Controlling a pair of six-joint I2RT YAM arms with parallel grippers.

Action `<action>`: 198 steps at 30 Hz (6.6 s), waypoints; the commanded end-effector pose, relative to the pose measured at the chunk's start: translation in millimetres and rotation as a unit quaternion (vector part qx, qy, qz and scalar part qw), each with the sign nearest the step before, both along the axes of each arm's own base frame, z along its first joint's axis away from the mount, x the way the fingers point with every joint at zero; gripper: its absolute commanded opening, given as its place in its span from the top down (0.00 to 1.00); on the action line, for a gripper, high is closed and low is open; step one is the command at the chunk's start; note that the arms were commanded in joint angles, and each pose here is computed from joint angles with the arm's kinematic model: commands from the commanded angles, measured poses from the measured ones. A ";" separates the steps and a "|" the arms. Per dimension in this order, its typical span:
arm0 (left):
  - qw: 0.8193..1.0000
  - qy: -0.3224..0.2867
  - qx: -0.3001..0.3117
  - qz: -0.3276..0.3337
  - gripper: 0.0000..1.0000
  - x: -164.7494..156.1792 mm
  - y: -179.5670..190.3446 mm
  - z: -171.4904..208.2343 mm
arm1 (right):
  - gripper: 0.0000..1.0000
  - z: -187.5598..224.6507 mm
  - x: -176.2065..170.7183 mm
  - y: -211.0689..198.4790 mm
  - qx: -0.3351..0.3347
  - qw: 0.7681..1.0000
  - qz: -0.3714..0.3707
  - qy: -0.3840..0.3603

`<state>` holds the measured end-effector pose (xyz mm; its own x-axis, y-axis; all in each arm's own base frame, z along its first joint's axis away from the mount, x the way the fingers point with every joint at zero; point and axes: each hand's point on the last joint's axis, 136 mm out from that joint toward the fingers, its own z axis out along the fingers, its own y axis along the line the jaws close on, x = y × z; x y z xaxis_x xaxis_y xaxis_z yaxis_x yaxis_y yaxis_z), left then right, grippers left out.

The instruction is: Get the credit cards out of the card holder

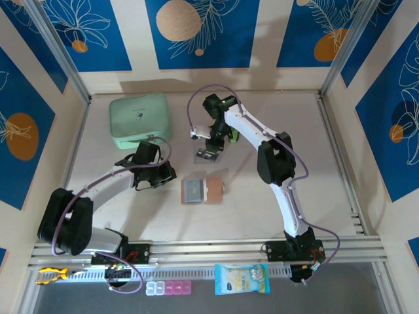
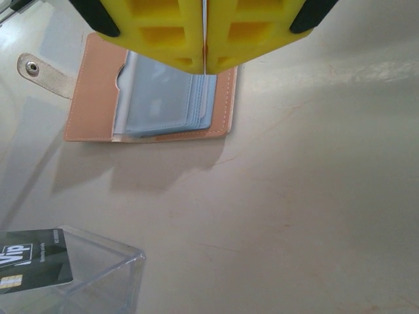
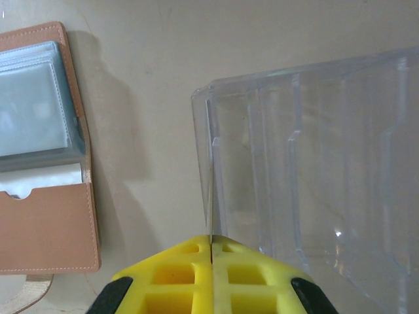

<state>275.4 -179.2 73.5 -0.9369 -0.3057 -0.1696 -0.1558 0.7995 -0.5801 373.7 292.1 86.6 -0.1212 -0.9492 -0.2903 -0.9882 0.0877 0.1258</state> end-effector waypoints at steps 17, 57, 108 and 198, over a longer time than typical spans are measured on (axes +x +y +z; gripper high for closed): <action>1.000 -0.002 -0.003 -0.012 0.90 -2.4 2.5 5.7 | 1.00 59.0 20.8 -0.1 0.036 0.998 0.001 -0.055; 1.000 -0.002 -0.007 -0.006 0.90 -3.3 3.8 10.3 | 0.77 25.5 18.1 3.3 0.065 0.997 -0.043 0.017; 0.993 0.096 0.029 -0.068 0.97 -55.9 -21.5 -62.3 | 0.59 -24.9 -145.2 58.2 0.101 0.774 -0.541 0.314; 0.984 0.072 -0.095 -0.129 0.55 -27.6 -140.8 2.6 | 0.72 19.3 -120.0 -55.1 0.164 0.725 -0.620 0.251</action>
